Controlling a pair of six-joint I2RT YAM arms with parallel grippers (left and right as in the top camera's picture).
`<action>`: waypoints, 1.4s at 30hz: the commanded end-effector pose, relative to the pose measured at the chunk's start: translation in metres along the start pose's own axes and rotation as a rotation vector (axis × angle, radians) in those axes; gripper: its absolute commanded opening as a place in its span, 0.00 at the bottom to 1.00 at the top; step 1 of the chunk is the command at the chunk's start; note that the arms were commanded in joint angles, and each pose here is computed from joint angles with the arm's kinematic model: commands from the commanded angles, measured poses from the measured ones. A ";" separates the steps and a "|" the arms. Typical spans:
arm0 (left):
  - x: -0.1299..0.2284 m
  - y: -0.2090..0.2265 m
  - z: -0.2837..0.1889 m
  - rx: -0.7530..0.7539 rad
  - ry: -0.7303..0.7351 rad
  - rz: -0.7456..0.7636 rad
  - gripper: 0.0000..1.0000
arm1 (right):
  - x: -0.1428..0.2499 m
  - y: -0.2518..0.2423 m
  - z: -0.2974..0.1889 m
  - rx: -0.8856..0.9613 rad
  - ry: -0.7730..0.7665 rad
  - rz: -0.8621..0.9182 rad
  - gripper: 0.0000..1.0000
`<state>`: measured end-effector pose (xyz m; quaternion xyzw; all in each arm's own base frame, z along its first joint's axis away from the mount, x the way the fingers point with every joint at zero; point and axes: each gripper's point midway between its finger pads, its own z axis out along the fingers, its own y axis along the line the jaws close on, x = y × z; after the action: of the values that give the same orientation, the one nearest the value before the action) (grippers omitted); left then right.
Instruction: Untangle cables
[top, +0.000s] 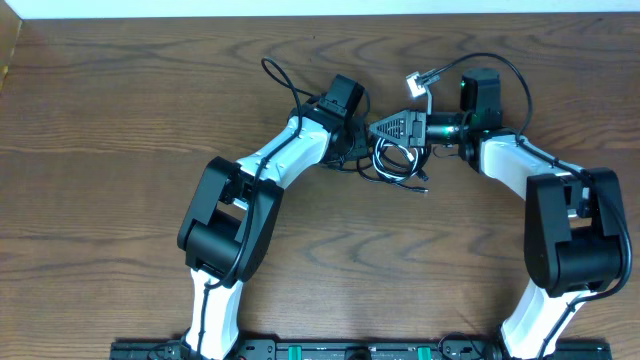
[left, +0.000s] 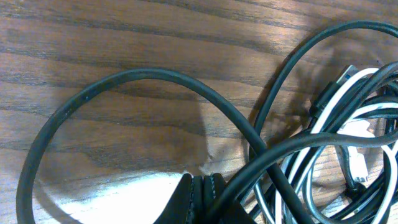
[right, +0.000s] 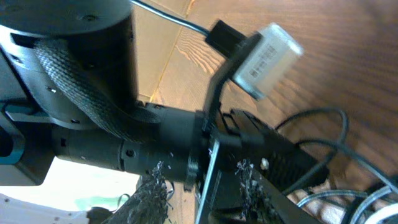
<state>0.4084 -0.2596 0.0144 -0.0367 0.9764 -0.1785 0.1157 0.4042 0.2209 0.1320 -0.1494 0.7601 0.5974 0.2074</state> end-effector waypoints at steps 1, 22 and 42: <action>0.000 -0.004 -0.007 0.015 -0.001 0.011 0.07 | -0.002 0.014 0.007 -0.015 0.005 -0.071 0.33; -0.002 0.004 -0.009 0.024 0.017 -0.016 0.08 | -0.024 0.079 -0.025 -0.277 0.028 -0.282 0.01; -0.036 0.016 -0.085 0.072 -0.089 0.103 0.07 | -0.084 0.091 -0.148 -0.152 -0.252 -0.157 0.01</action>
<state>0.4110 -0.2335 0.0521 -0.0178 0.9701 -0.2153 0.1111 0.4041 0.1235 0.2565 -0.1733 0.6755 0.6576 0.2850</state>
